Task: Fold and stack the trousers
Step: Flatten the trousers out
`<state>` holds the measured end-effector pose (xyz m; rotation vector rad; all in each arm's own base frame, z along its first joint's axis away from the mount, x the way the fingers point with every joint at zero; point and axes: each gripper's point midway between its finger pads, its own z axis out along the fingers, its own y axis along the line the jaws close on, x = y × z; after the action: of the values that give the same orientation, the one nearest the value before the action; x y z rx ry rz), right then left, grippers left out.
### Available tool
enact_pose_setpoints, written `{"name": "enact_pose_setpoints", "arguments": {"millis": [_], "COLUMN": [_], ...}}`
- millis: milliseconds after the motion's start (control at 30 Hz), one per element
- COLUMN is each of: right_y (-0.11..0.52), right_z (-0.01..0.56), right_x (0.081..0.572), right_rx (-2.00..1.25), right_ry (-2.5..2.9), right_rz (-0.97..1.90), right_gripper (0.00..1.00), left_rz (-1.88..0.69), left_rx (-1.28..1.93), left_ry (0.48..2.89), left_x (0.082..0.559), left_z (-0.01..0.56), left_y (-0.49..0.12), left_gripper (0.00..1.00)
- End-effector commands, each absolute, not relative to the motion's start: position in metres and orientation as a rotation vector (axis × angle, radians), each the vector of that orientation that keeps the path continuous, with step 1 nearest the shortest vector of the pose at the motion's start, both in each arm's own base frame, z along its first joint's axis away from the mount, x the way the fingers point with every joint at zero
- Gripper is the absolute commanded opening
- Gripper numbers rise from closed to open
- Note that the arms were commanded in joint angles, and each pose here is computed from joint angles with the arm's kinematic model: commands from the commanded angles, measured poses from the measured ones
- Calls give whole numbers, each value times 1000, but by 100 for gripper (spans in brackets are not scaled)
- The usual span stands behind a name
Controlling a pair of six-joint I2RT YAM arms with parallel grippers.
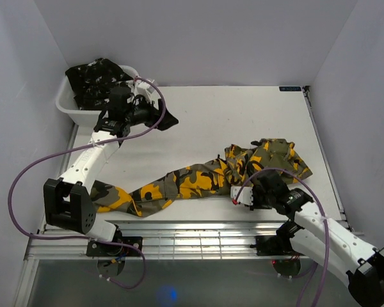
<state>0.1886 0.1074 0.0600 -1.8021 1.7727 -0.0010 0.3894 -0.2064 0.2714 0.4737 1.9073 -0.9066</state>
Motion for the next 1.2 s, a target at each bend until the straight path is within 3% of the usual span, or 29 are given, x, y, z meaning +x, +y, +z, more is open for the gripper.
{"name": "enact_pose_setpoints", "arguments": {"millis": [0, 100, 133, 300, 400, 467, 667, 733, 800, 833, 867, 933, 1000, 1033, 1167], "right_y": [78, 68, 65, 71, 63, 61, 65, 70, 58, 25, 22, 4, 8, 9, 27], "right_z": [58, 60, 67, 125, 147, 157, 225, 259, 256, 287, 265, 286, 255, 268, 204], "right_x": [185, 189, 194, 205, 209, 212, 246, 261, 294, 310, 334, 353, 380, 388, 405], "right_rx": [-1901, -1929, -1907, -1684, -1583, -1506, -1234, -1166, -1103, -980, -966, -911, -918, -928, -966], "right_ry": [1665, 1575, 1565, 1468, 1478, 1512, 1588, 1574, 1697, 1748, 1878, 1964, 2099, 2092, 2263], "right_rz": [-225, -344, -387, -433, -482, -484, -489, -453, -356, -390, -300, -214, -56, -35, 243], "right_gripper": [28, 69, 77, 97, 96, 96, 88, 87, 87, 87, 88, 90, 93, 94, 98], "left_rz": [-890, -882, -889, -993, -1135, -1203, -1181, -1237, -1326, -1336, -1339, -1358, -1389, -1437, -1592], "left_rx": [648, 829, 878, 945, 926, 887, 742, 753, 784, 785, 785, 777, 775, 780, 861], "left_ry": [1924, 1927, 1917, 2000, 2056, 1986, 1909, 1910, 1932, 1957, 1989, 2059, 2117, 2118, 2029], "left_x": [364, 351, 347, 349, 351, 366, 435, 437, 428, 424, 421, 409, 397, 390, 362], "left_z": [256, 239, 237, 204, 182, 200, 198, 194, 179, 171, 157, 133, 110, 110, 125], "left_y": [-226, -273, -287, -362, -395, -418, -458, -468, -481, -484, -487, -490, -491, -494, -500], "left_gripper": [86, 90, 90, 90, 90, 89, 87, 86, 86, 86, 86, 86, 88, 89, 85]}}
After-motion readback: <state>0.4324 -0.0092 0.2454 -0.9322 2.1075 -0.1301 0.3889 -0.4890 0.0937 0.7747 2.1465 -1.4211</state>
